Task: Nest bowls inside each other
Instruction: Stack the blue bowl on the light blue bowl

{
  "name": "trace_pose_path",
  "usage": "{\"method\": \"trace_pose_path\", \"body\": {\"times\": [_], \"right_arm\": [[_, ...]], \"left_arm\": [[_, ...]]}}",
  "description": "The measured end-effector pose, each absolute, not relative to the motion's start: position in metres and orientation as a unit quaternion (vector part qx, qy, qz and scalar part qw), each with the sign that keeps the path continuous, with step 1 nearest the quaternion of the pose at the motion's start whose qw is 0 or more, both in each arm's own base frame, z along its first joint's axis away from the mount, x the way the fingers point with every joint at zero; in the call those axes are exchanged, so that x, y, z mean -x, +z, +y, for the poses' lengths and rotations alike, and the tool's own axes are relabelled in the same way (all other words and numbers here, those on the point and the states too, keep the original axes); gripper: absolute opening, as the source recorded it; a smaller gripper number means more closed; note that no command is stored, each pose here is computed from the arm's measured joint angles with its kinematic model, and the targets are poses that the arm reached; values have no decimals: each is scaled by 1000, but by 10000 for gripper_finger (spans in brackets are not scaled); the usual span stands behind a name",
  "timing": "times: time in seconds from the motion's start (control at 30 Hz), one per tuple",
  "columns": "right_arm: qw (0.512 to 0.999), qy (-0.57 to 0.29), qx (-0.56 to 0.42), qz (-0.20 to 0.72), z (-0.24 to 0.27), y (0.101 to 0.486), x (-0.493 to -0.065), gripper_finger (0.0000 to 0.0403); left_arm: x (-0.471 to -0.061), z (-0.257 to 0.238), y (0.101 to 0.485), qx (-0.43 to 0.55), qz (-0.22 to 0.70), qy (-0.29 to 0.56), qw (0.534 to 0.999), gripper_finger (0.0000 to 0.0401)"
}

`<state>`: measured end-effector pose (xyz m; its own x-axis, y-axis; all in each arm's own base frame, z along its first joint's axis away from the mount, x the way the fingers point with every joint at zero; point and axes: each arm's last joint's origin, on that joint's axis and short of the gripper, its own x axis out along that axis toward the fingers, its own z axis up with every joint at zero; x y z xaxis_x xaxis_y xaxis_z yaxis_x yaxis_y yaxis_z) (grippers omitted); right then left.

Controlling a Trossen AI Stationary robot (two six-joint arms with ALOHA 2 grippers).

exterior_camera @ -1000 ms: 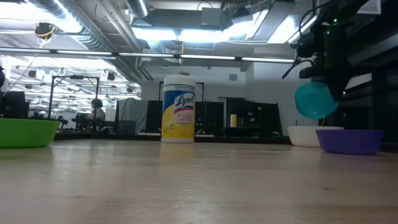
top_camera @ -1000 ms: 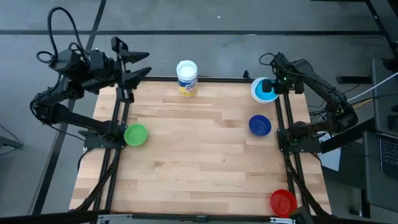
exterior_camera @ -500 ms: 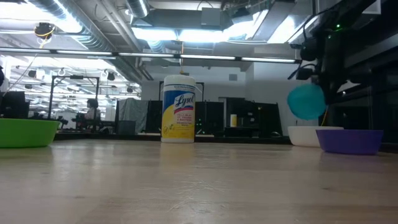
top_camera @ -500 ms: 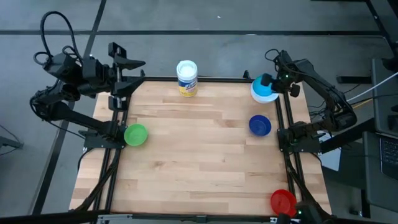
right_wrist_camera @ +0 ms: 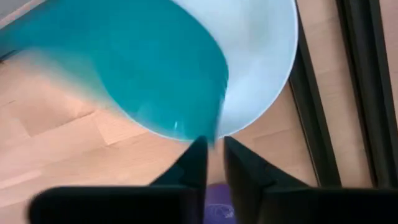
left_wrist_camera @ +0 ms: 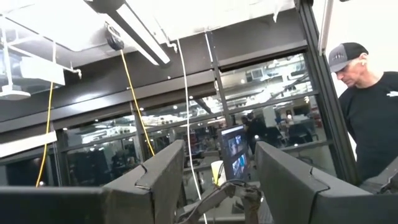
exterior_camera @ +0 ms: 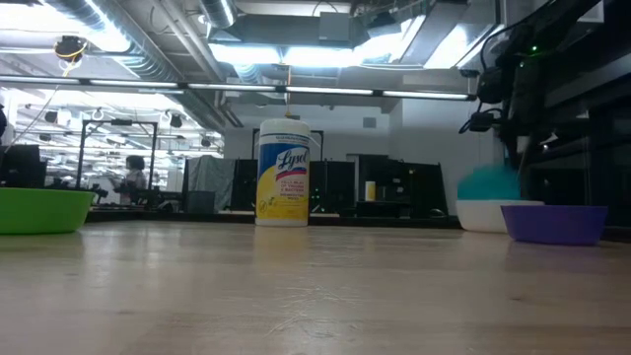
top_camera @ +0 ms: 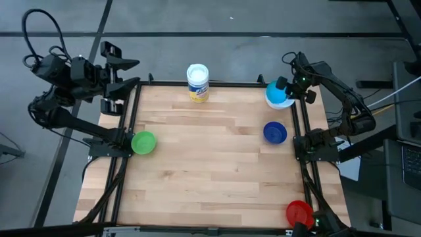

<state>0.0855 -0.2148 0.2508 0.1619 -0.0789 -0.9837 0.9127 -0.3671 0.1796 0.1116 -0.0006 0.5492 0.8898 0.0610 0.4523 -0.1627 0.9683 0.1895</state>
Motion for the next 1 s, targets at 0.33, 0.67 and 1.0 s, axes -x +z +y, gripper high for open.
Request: {"method": "trace_pose_path", "body": {"times": [0.33, 0.67, 1.0], "right_arm": [[456, -549, -608, 348, -214, 251, -85, 202], [587, -404, -506, 486, -152, 273, -127, 185], [595, -266, -389, 651, -79, 252, -165, 162]], "left_arm": [[-104, 0, 548, -114, -220, 57, 967, 193], [-102, 2, 537, -113, -156, 83, 978, 193], [-103, 3, 535, -102, -142, 110, 978, 193]]}}
